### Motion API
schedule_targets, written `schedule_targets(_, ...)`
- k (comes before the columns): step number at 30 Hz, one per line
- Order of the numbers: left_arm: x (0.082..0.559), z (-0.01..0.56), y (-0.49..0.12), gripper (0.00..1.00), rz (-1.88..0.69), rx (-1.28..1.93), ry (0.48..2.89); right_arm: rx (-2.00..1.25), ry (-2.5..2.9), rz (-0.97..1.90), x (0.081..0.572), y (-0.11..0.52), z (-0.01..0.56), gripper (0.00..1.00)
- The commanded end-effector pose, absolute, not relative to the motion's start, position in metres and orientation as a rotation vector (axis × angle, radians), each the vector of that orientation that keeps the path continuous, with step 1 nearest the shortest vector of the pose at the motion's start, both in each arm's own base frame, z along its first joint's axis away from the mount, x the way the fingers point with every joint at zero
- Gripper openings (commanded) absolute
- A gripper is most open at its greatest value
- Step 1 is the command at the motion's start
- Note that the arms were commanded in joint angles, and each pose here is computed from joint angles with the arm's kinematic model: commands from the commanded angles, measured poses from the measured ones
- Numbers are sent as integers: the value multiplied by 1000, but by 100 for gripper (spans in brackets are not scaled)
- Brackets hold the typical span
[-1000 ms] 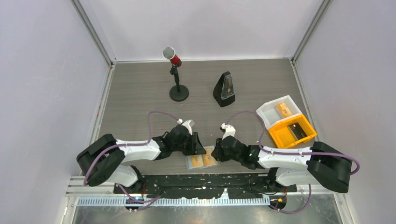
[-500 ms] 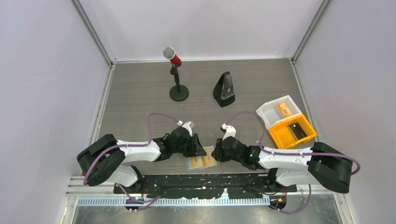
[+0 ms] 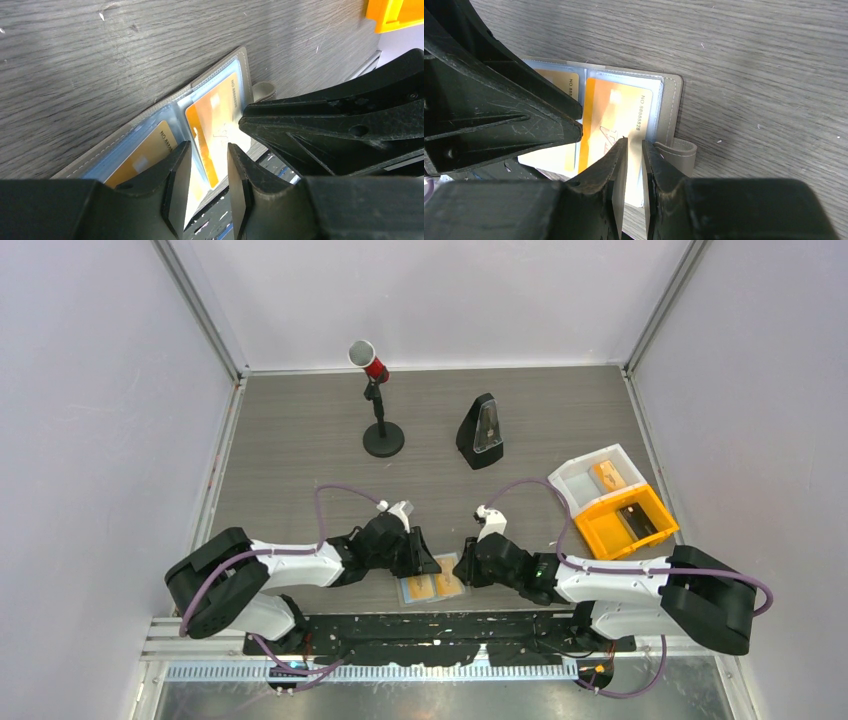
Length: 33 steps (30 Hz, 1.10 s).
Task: Take the credit cards out of the card holder
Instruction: Remove the credit card from the card holder.
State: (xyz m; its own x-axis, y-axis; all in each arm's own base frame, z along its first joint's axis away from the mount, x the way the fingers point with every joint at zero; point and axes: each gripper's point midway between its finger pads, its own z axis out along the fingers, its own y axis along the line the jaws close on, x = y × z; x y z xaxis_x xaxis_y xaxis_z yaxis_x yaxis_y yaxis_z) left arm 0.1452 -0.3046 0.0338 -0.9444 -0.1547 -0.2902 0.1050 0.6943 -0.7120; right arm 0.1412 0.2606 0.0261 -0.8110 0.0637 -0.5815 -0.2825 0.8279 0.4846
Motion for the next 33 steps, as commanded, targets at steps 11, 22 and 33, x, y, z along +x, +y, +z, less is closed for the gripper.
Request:
schedule_targets(11, 144, 29, -306, 29, -1134, -38, 2564, -141, 2402, 759, 142, 257, 26, 24)
schedule_targets(22, 143, 30, -310, 20, -1175, -61, 2555, -129, 2406, 782, 140, 258, 25, 24)
schedule_targets(33, 144, 40, -303, 0, -1170, -107, 2534, -105, 2417, 755, 139, 252, 18, 23)
